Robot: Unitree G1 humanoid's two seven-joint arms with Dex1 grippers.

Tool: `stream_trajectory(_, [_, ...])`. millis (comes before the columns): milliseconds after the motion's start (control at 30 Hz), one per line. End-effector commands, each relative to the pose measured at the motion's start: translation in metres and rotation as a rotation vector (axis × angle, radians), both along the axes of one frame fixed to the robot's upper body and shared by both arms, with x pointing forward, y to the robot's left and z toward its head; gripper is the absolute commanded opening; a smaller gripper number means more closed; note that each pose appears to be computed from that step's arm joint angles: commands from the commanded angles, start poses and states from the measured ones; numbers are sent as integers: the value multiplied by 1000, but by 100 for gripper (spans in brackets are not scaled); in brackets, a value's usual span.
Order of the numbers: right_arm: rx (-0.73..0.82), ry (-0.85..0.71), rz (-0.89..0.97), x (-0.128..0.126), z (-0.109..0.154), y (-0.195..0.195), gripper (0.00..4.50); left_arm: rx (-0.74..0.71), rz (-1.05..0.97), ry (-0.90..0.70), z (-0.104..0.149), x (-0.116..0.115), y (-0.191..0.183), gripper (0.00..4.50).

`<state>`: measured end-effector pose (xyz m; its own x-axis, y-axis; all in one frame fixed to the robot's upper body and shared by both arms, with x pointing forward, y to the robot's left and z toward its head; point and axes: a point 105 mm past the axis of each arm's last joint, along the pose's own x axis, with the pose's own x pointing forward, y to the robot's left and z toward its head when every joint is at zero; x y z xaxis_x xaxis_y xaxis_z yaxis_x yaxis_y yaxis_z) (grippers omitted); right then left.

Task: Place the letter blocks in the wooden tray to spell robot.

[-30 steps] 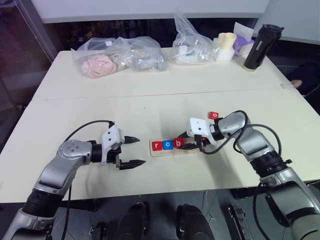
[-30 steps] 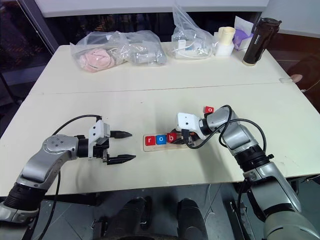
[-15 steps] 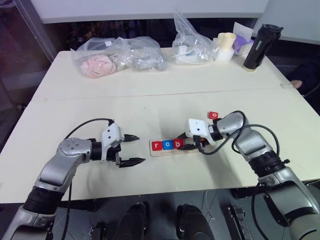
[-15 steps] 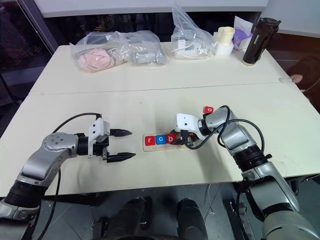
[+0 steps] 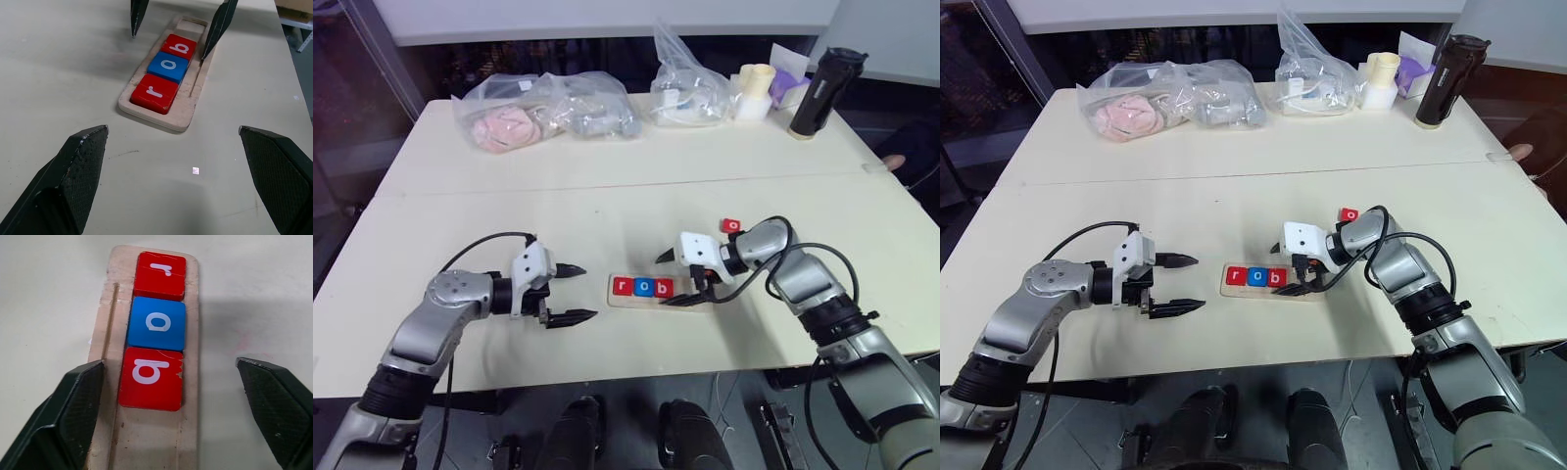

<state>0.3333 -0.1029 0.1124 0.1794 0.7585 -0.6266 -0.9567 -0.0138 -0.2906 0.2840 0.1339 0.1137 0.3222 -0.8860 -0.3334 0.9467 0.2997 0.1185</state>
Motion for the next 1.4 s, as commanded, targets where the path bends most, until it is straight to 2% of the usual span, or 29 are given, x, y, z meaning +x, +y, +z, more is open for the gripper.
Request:
stream_trajectory(33, [59,-80,-20,7,27,1,448,-9,-12,-40,8,-1,-1,450])
stream_trajectory(200, [67,-149,-76,15,39,-10,448,-10,-17,-40,8,-1,-3,450])
stream_trajectory(333, [141,-222,-213,31,66,-27,448,-16,-21,-40,8,0,-5,450])
stream_trajectory(433, [191,-332,-496,54,80,-60,448,-18,-23,-41,8,0,-6,450])
stream_trajectory(533, [212,-388,-691,62,82,-80,448,-21,-25,-41,7,0,-7,450])
stream_trajectory(633, [253,-365,-976,67,72,-100,448,-23,-37,-39,6,1,-11,450])
stream_trajectory(700, [272,-352,-1080,67,68,-104,448,-24,-42,-38,5,1,-11,450])
stream_trajectory(800, [342,-224,-1254,67,48,-102,448,-26,-53,-37,5,3,-14,450])
stream_trajectory(1033, [385,-137,-1419,71,28,-96,448,-26,-63,-37,6,1,-16,450])
stream_trajectory(1167, [371,-127,-1466,74,21,-99,448,-22,-57,-39,6,-1,-14,450])
stream_trajectory(1400, [409,-21,-1532,77,6,-100,448,-19,-48,-42,7,-2,-12,450])
